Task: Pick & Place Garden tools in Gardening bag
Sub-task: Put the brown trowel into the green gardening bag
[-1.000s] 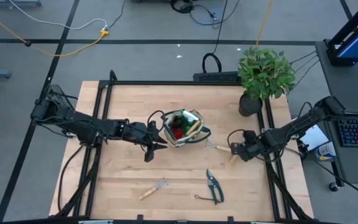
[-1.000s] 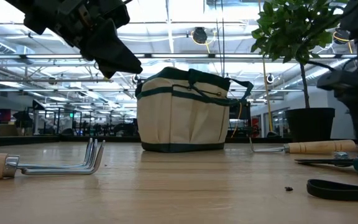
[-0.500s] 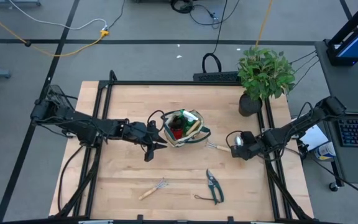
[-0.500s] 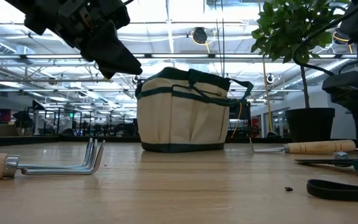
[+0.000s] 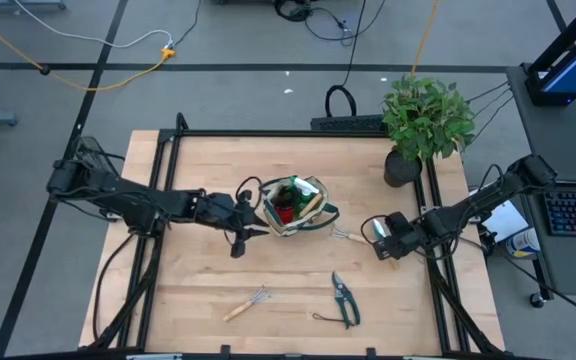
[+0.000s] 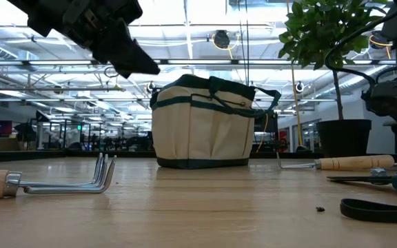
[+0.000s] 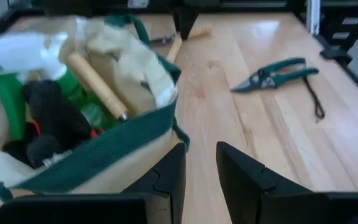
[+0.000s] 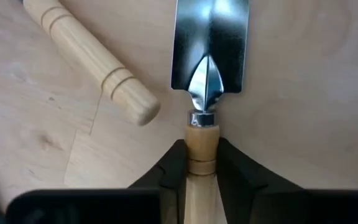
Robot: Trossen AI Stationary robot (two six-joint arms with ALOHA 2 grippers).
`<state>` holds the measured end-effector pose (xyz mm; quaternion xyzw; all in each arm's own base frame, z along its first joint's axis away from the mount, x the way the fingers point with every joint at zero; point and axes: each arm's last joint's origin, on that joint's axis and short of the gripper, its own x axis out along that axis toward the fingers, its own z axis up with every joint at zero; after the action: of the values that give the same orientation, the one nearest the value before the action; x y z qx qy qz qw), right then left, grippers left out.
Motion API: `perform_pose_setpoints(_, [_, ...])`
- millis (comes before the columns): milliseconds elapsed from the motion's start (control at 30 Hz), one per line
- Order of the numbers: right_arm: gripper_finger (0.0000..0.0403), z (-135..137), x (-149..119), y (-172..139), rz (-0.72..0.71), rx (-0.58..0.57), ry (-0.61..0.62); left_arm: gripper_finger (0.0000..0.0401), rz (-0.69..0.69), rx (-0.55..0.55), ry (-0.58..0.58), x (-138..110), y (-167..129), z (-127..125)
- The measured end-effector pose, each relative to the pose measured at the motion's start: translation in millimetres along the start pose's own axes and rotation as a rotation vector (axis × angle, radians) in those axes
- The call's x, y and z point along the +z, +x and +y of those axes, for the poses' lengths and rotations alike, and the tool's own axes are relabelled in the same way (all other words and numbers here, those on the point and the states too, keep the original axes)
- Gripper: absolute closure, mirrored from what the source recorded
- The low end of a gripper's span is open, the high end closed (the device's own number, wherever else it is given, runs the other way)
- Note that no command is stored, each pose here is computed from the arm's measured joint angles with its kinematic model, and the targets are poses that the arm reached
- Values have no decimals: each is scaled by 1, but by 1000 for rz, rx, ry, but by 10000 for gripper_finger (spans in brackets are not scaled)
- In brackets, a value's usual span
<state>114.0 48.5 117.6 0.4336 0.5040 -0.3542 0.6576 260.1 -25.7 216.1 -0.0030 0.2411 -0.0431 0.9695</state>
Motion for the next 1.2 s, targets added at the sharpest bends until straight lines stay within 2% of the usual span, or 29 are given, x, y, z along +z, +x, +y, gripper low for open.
perform_pose_setpoints(367, [348, 10, 3, -16, -47, 55, -51, 308, -86, 1, 63, 13, -19, 0])
perform_pose_setpoints(533, [347, 19, 8, -29, -167, 110, -104, 308, -87, 7, 63, 13, -19, 0])
perform_pose_setpoints(767, [346, 25, 19, -35, -281, 126, -173, 308, -84, 8, 60, 13, -19, 0])
perform_pose_setpoints(900, [345, 38, 29, -40, -411, 200, -278, 308, -84, 8, 60, 13, -19, 0])
perform_pose_setpoints(1200, [344, 81, 57, -73, -862, 501, -604, 308, -81, 10, 76, 13, -19, 0])
